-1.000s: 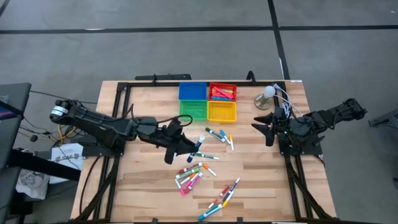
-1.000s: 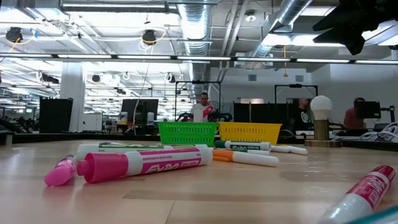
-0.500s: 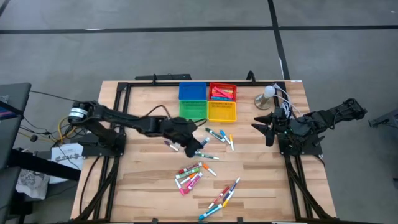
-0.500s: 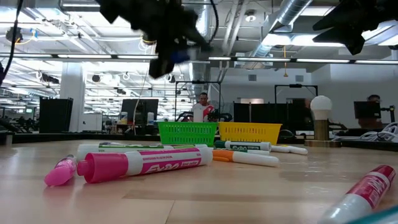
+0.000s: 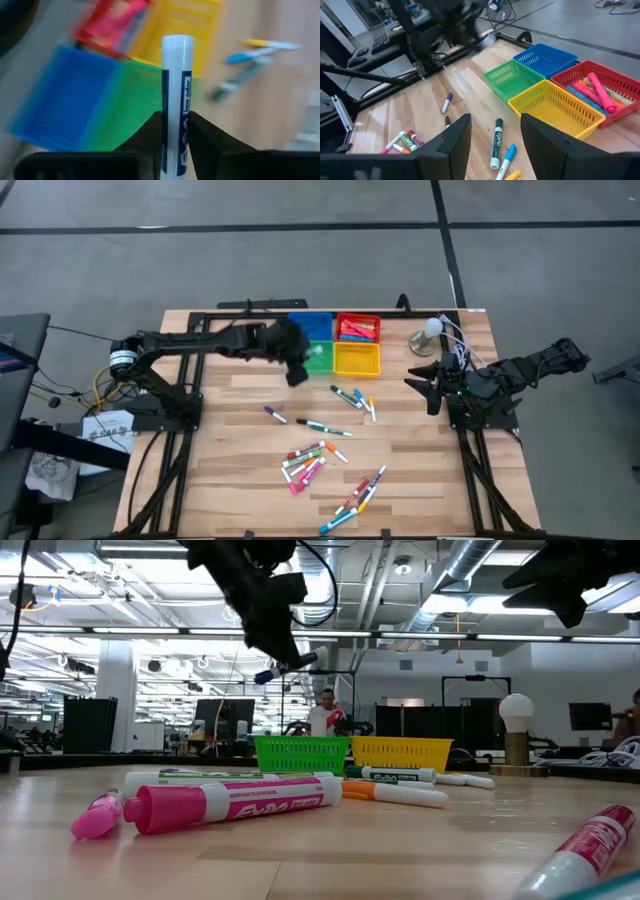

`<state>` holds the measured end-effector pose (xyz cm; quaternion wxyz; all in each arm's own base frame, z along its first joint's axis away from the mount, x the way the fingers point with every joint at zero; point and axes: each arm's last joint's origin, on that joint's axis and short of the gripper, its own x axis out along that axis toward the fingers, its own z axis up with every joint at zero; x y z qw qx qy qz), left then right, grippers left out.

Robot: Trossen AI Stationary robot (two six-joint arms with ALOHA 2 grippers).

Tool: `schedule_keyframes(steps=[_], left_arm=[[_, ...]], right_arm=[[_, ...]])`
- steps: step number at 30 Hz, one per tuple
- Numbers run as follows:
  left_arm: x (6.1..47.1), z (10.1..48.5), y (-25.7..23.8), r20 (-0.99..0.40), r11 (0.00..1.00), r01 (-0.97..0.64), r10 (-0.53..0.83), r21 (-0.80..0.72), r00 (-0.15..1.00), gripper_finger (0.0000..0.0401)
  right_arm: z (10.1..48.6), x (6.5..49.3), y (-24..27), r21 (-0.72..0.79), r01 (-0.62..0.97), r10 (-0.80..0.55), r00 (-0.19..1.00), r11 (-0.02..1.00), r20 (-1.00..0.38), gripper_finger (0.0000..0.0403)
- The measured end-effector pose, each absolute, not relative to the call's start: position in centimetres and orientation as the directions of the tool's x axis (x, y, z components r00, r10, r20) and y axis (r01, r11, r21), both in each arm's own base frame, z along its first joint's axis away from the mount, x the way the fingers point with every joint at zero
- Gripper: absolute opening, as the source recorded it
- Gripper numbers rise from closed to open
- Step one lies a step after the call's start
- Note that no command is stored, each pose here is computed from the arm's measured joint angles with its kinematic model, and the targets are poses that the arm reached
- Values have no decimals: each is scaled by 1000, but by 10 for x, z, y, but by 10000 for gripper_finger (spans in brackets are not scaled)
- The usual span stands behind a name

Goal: Pick & Place Markers
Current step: Put the dark blue highlighter in the blue bin

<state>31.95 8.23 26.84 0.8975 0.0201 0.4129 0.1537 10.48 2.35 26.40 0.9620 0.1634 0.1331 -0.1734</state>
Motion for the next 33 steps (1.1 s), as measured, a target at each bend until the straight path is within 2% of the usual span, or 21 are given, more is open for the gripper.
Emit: schedule_keyframes(steps=[4, 7, 13, 21, 33], left_arm=[[318, 278, 113, -699, 897, -218, 437, 385, 566, 68], [318, 274, 137, -701, 870, -183, 479, 457, 528, 65], [332, 252, 170, -745, 867, -88, 469, 491, 474, 68], [362, 229, 189, -770, 808, 158, 454, 568, 447, 67], [363, 218, 211, -809, 863, 185, 337, 469, 482, 67]], right_arm=[[264, 105, 24, 269, 377, -290, 905, 886, -313, 162], [264, 105, 23, 268, 377, -290, 904, 886, -313, 162], [264, 105, 23, 266, 385, -299, 902, 884, -310, 162], [264, 105, 22, 260, 403, -321, 897, 878, -305, 162], [264, 105, 22, 260, 403, -321, 896, 878, -305, 162]])
